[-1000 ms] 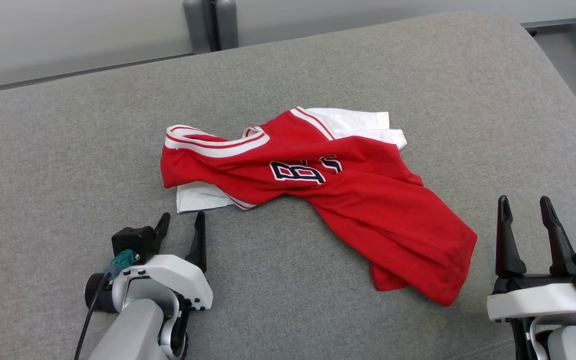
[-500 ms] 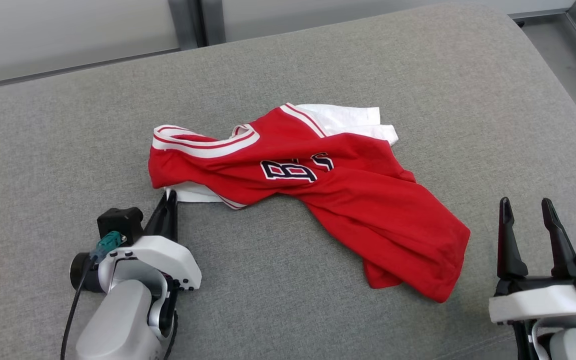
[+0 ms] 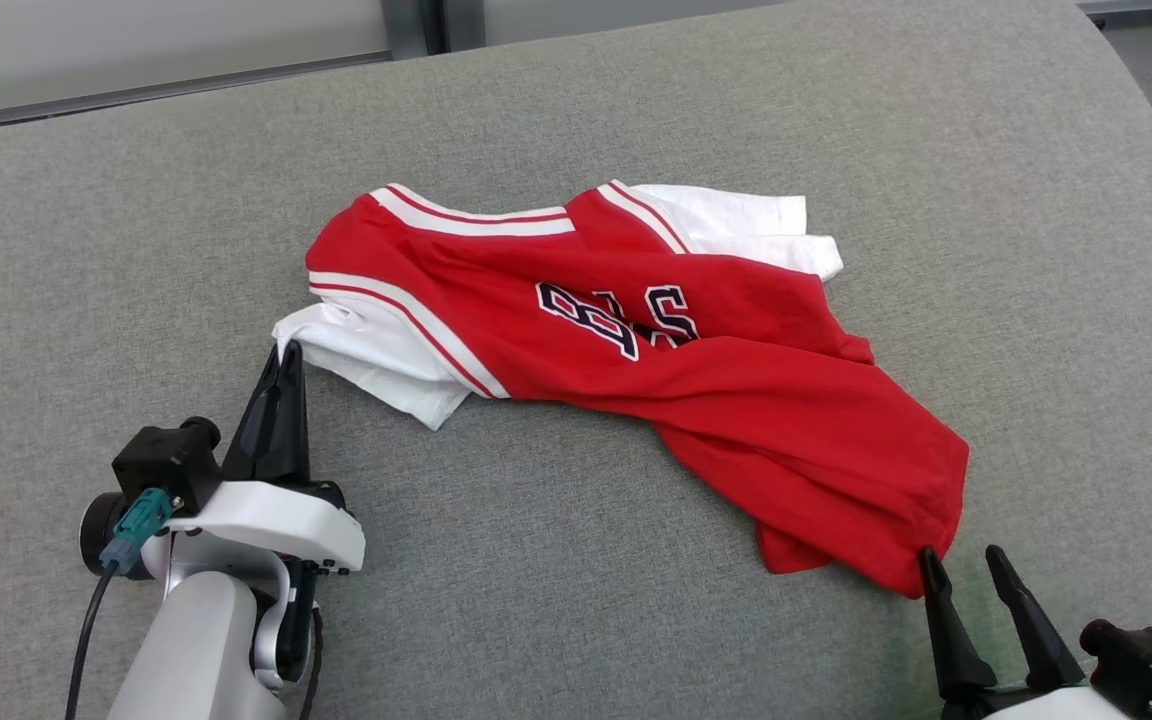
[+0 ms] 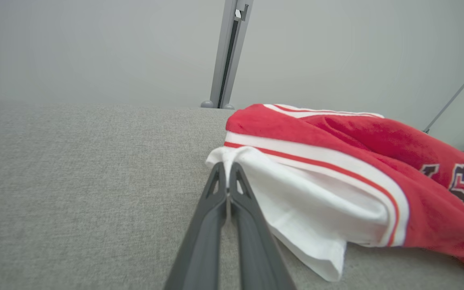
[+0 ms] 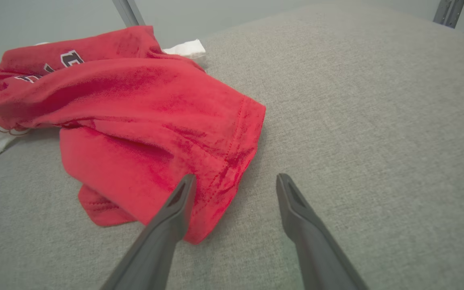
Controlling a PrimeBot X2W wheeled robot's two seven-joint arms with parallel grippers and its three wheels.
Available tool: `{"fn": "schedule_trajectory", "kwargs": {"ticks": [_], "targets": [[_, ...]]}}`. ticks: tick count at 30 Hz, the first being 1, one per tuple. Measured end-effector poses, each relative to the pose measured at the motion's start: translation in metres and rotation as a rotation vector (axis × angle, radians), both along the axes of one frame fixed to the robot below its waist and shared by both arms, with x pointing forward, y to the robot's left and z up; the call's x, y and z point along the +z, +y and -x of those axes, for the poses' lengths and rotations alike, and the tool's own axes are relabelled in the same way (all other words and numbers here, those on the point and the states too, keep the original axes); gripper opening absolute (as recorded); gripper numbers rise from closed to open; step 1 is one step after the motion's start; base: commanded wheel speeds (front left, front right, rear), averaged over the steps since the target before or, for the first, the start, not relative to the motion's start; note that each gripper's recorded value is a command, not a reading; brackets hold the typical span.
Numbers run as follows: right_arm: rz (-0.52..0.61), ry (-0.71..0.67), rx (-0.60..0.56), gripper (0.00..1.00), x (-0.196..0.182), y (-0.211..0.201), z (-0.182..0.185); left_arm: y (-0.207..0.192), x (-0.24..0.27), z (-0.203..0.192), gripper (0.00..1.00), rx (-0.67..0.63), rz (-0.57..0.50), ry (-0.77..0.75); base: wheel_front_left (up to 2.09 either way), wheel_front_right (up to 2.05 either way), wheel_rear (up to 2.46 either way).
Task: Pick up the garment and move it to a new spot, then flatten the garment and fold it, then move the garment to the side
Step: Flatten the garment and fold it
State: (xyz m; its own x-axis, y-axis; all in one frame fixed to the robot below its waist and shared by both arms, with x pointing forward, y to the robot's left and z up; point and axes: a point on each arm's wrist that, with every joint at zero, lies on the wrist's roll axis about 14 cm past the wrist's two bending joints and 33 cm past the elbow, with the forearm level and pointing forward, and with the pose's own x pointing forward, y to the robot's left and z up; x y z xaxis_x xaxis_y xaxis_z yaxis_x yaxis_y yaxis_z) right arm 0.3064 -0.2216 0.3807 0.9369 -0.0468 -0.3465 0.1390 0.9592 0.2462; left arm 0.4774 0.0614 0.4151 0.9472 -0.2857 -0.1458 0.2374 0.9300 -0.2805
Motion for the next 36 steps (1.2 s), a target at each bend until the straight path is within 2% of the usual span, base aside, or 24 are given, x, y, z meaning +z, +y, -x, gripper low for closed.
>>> {"fn": "schedule_trajectory", "kwargs": {"ticks": [2, 6, 10, 14, 15, 17, 18, 19, 21, 30, 36], "targets": [[-0.065, 0.014, -0.006, 1.00, -0.005, 0.006, 0.002, 0.001, 0.001, -0.001, 0.00, 0.000, -0.001, -0.009, 0.00, 0.00, 0.00], [-0.269, -0.008, -0.103, 0.99, -0.004, 0.011, -0.009, 0.001, 0.003, -0.002, 0.00, -0.001, -0.006, -0.019, 0.00, 0.00, 0.00], [-0.441, -0.001, -0.153, 1.00, -0.006, 0.017, -0.013, 0.000, 0.000, 0.000, 0.00, -0.012, -0.019, -0.016, 0.00, 0.00, 0.00], [-0.537, 0.001, -0.168, 1.00, -0.002, 0.016, -0.017, 0.001, -0.002, 0.001, 0.00, -0.015, -0.032, -0.012, 0.00, 0.00, 0.00], [-0.555, 0.000, -0.175, 0.92, -0.001, 0.015, -0.017, 0.001, -0.002, 0.001, 0.00, -0.015, -0.033, -0.012, 0.00, 0.00, 0.00], [-0.582, -0.001, -0.178, 0.65, 0.001, 0.016, -0.018, 0.002, -0.002, 0.001, 0.00, -0.015, -0.038, -0.013, 0.00, 0.00, 0.00], [-0.595, -0.008, -0.181, 0.42, 0.003, 0.015, -0.019, 0.002, -0.002, 0.001, 0.00, -0.015, -0.038, -0.013, 0.00, 0.00, 0.00], [-0.607, -0.013, -0.185, 0.42, 0.005, 0.015, -0.020, 0.003, -0.002, 0.001, 0.00, -0.014, -0.038, -0.012, 0.00, 0.00, 0.00], [-0.629, -0.029, -0.191, 0.00, 0.010, 0.014, -0.022, 0.004, -0.002, 0.001, 0.00, -0.015, -0.040, -0.012, 0.00, 0.00, 0.00], [-0.635, -0.149, -0.193, 0.00, 0.047, -0.006, -0.025, 0.012, 0.022, -0.003, 0.00, 0.014, -0.028, -0.074, 0.00, 0.00, 0.00], [-0.586, -0.284, -0.099, 0.00, 0.100, -0.019, -0.030, 0.019, 0.069, -0.006, 0.00, 0.033, 0.074, -0.171, 0.00, 0.00, 0.00]]}}
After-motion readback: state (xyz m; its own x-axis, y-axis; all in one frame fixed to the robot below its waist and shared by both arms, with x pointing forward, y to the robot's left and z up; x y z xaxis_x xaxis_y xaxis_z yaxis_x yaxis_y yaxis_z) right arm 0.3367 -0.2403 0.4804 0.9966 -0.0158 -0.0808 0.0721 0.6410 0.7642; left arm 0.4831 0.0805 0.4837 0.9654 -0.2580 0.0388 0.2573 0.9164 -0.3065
